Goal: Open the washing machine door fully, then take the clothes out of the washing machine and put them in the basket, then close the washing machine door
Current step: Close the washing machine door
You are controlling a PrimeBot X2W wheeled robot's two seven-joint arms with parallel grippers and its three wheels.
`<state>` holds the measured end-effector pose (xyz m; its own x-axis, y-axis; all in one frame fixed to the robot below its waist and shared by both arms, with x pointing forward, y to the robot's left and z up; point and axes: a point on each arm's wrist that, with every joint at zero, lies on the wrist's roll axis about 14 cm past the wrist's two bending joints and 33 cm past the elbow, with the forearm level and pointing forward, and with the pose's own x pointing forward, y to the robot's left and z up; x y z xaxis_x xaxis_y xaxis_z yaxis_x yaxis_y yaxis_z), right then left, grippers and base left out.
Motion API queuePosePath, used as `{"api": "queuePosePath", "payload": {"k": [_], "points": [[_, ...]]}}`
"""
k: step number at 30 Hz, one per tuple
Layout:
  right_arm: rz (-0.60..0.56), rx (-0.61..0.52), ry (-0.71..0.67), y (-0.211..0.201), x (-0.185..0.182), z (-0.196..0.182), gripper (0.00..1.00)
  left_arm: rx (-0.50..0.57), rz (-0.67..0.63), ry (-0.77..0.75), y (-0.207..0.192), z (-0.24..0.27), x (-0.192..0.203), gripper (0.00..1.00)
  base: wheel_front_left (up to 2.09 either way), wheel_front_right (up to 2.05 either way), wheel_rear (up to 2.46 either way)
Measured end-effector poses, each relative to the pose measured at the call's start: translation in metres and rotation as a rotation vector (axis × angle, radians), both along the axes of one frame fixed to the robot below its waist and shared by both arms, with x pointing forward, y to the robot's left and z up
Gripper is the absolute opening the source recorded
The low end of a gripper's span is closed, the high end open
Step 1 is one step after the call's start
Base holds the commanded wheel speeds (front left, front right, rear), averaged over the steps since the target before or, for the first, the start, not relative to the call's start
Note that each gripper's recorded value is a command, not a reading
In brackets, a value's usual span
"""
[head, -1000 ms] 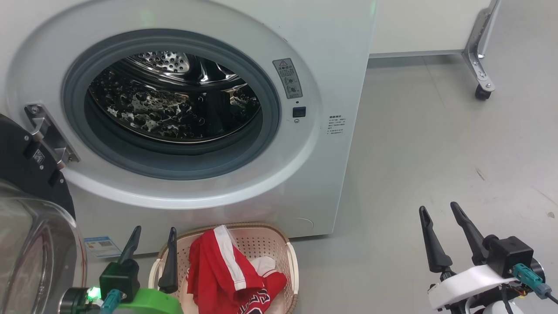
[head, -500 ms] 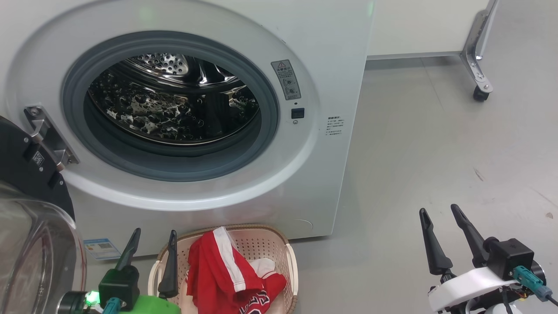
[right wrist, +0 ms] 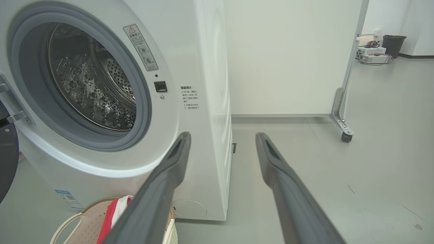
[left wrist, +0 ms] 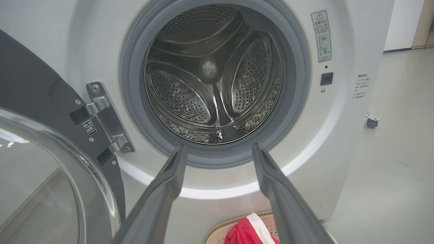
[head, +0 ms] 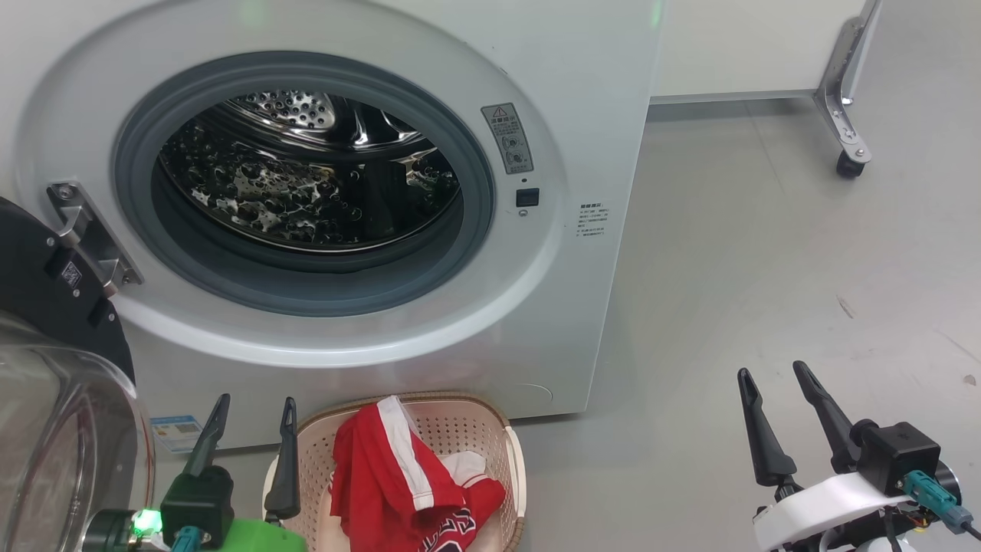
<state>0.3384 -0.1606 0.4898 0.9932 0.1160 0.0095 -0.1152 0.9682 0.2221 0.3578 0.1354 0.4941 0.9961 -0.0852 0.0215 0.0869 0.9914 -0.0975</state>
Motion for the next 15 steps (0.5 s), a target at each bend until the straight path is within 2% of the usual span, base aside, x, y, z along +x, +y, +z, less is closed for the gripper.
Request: {"api": "queuePosePath", "payload": {"k": [15], "points": [[-0.003,-0.001,-0.002,0.0002,0.0009,0.0016,1.00,0.003,0.004,-0.002,0.0010,0.0037,-0.0026,1.00,-0.69,0.69,0.00]]}}
